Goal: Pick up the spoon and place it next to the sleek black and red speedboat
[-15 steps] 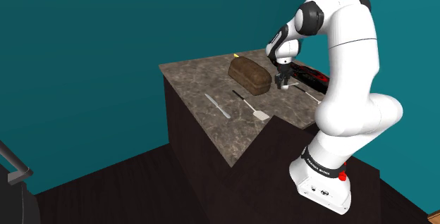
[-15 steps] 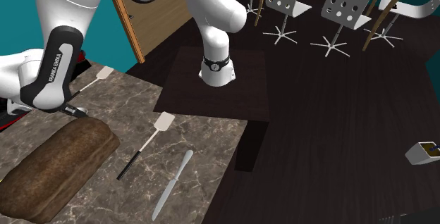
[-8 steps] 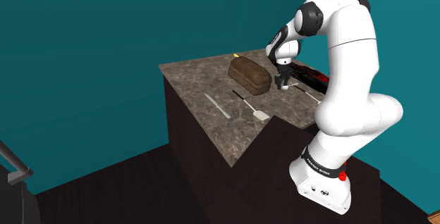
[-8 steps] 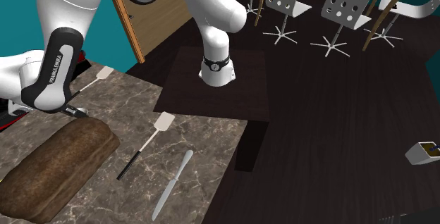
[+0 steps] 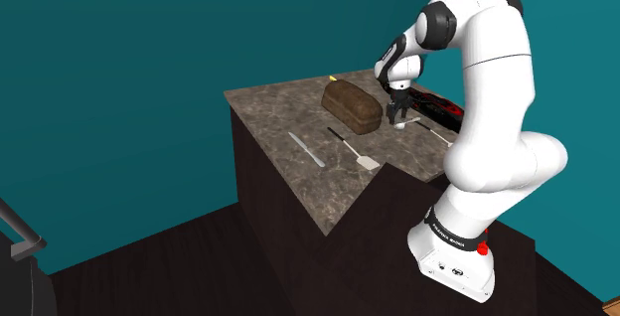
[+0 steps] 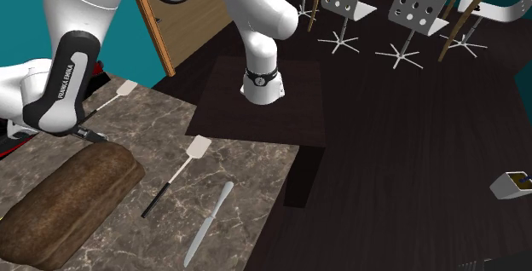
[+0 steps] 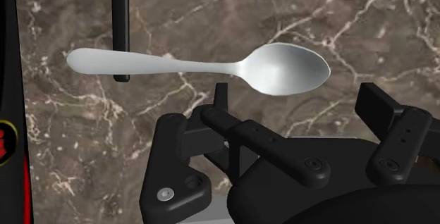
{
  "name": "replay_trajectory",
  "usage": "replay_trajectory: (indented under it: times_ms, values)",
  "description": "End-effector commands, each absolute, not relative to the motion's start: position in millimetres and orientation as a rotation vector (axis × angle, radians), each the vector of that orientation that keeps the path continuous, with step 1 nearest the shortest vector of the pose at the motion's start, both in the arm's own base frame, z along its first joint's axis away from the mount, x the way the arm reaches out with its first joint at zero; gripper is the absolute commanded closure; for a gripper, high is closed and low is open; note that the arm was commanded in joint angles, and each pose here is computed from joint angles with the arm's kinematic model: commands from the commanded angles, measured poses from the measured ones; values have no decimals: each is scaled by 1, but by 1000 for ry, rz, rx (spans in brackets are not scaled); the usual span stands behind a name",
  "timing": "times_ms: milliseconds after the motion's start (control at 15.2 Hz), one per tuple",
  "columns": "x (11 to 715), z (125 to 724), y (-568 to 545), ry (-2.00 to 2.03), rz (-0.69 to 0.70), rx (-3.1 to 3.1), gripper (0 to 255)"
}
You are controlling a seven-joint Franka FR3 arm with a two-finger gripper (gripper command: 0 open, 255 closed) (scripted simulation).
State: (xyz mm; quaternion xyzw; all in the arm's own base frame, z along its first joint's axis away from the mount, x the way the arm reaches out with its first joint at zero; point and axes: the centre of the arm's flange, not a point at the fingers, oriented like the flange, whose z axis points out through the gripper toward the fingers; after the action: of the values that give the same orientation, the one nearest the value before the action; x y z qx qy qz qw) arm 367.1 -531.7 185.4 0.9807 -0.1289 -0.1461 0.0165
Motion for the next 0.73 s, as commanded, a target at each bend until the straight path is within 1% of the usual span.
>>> replay_trajectory:
  times_ms: [0,132,660]
  values:
    - [373,204,-532,-401,-454,3049,0]
    - [379,227,-533,-401,-454,3049,0]
    - [379,227,-533,-401,-454,3049,0]
